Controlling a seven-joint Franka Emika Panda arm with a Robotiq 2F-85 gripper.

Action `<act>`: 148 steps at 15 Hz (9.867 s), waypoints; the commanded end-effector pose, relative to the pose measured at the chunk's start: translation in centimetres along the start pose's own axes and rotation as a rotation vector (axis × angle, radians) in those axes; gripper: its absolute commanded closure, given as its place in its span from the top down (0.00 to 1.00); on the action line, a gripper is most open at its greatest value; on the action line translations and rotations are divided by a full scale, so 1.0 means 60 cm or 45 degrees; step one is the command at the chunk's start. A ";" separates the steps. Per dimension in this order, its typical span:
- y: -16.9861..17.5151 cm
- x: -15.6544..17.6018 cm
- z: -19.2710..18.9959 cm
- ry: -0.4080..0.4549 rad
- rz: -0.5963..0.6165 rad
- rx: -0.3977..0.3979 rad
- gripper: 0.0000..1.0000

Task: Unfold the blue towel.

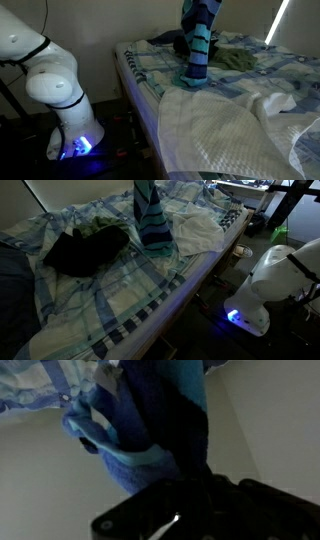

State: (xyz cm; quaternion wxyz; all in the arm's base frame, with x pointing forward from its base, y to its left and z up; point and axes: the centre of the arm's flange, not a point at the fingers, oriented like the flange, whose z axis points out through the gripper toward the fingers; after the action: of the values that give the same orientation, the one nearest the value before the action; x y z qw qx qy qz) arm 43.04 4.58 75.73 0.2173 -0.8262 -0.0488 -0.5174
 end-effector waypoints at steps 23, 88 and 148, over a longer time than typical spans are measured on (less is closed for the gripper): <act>-0.251 0.106 0.070 0.288 -0.455 0.191 0.01; 0.307 -0.173 0.001 0.163 1.106 -0.640 1.00; 0.231 -0.362 0.224 -0.242 1.191 -0.961 1.00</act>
State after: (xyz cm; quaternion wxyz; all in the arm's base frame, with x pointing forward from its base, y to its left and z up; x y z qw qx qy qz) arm 46.97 0.54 48.72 0.1140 -0.8397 0.4365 -0.3023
